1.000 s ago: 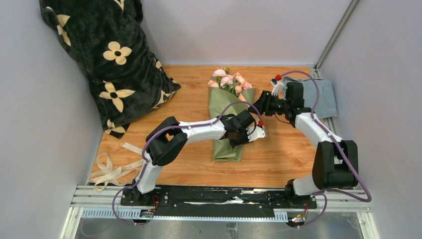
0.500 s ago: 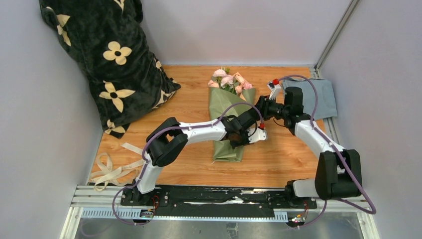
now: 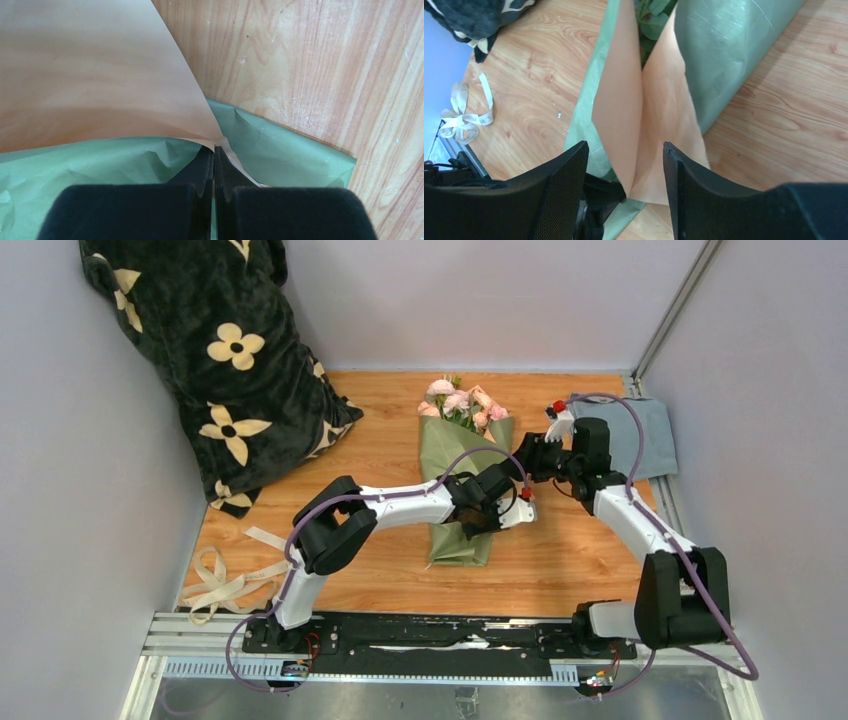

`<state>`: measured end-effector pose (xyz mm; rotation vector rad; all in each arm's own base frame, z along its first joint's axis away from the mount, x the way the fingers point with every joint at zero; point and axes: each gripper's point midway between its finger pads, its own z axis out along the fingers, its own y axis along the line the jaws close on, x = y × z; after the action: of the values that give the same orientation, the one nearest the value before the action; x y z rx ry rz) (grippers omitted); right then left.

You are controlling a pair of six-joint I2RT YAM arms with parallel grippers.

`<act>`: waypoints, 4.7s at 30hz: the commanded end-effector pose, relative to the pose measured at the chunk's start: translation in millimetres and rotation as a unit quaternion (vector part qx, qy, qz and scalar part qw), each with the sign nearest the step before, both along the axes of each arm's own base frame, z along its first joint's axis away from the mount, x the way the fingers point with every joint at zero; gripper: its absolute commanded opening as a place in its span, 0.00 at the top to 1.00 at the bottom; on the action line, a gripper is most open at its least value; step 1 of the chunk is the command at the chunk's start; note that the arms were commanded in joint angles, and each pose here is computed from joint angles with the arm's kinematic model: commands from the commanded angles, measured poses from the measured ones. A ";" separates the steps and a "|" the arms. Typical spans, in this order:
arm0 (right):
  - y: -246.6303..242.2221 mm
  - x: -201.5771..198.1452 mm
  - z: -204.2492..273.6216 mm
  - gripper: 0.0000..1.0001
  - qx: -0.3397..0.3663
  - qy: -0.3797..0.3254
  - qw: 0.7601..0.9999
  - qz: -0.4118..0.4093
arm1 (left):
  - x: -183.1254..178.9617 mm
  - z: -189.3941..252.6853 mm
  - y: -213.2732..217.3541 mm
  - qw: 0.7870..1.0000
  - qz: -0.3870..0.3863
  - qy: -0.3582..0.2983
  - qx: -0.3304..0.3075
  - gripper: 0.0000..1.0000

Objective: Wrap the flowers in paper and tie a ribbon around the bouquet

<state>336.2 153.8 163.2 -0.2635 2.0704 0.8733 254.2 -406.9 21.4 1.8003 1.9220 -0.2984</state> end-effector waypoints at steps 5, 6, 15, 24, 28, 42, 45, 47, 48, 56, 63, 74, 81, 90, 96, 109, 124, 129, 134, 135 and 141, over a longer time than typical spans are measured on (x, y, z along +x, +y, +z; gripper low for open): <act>30.0 13.4 -19.5 0.40 0.006 0.038 0.998 0.053 | 0.0 -14.6 14.7 0.999 0.016 0.009 0.029 1.00; 30.8 15.7 -22.9 0.40 0.008 0.041 0.998 0.052 | -0.3 -14.5 14.9 0.999 0.016 0.010 0.030 1.00; 8.4 42.8 -55.2 1.00 -0.024 0.069 0.997 -0.005 | -9.4 34.5 7.0 1.000 0.009 0.029 0.003 0.75; -2.0 65.5 -75.3 1.00 -0.028 0.091 0.995 -0.025 | -41.0 106.0 23.2 0.998 -0.028 0.063 -0.006 0.52; -5.8 69.5 -82.1 1.00 -0.027 0.101 0.994 -0.032 | -24.7 102.3 47.6 0.999 -0.016 -0.001 0.029 0.64; -4.6 72.7 -92.7 1.00 -0.019 0.115 0.993 -0.035 | -63.3 1.1 47.4 0.992 -0.085 0.001 0.089 0.85; -4.4 70.4 -95.3 1.00 -0.019 0.119 0.992 -0.035 | -84.1 -12.0 52.1 0.983 -0.131 -0.027 0.124 0.83; -4.4 70.2 -94.3 1.00 -0.019 0.118 0.992 -0.035 | -96.9 -12.4 53.6 0.977 -0.154 -0.051 0.140 0.82; -4.3 69.6 -94.1 1.00 -0.018 0.117 0.992 -0.034 | -107.0 -10.6 52.1 0.973 -0.170 -0.061 0.144 0.80; -4.2 67.4 -96.1 1.00 -0.017 0.119 0.992 -0.035 | -146.8 -19.6 57.2 0.964 -0.213 -0.040 0.153 0.73; -4.6 65.0 -97.1 1.00 -0.019 0.122 0.992 -0.033 | -160.3 16.5 46.0 0.961 -0.239 -0.030 0.139 0.72; -11.3 64.0 -101.0 1.00 -0.037 0.133 0.989 -0.055 | -74.0 56.6 -5.6 0.995 -0.078 -0.053 0.022 0.74; -23.1 59.8 -107.3 0.81 -0.071 0.149 0.984 -0.072 | -67.7 1.6 -5.8 0.992 -0.092 -0.051 0.071 0.71; -69.2 38.6 -97.9 0.44 -0.180 0.162 0.961 -0.134 | -74.3 -23.9 11.6 0.989 -0.100 -0.038 0.100 0.69; -74.0 26.0 -101.4 0.42 -0.176 0.180 0.959 -0.130 | -73.6 -21.8 11.7 0.989 -0.101 -0.041 0.099 0.68; -19.6 5.1 -146.3 0.37 -0.035 0.263 0.963 -0.047 | -74.0 -24.2 14.7 0.988 -0.104 -0.042 0.104 0.67; 30.4 -7.5 -152.1 0.69 0.093 0.267 0.959 0.032 | -64.8 -38.8 36.3 0.980 -0.120 -0.079 0.138 0.66; 31.1 -6.3 -150.2 1.00 0.099 0.263 0.959 0.028 | -64.7 -32.6 36.4 0.981 -0.120 -0.080 0.132 0.66; 26.2 -8.0 -147.7 1.00 0.086 0.253 0.963 0.013 | -64.4 15.7 29.8 0.989 -0.105 -0.042 0.090 0.51; 25.1 -8.1 -147.3 1.00 0.084 0.252 0.964 0.009 | -63.1 29.0 31.6 0.991 -0.097 -0.031 0.082 0.44; 21.3 -9.2 -147.2 1.00 0.074 0.246 0.967 0.000 | -32.7 98.9 87.7 0.997 -0.016 0.010 0.069 0.22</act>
<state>340.9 176.8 26.6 0.0205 2.3751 1.2204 212.6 -367.8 65.5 2.0185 1.8300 -0.1572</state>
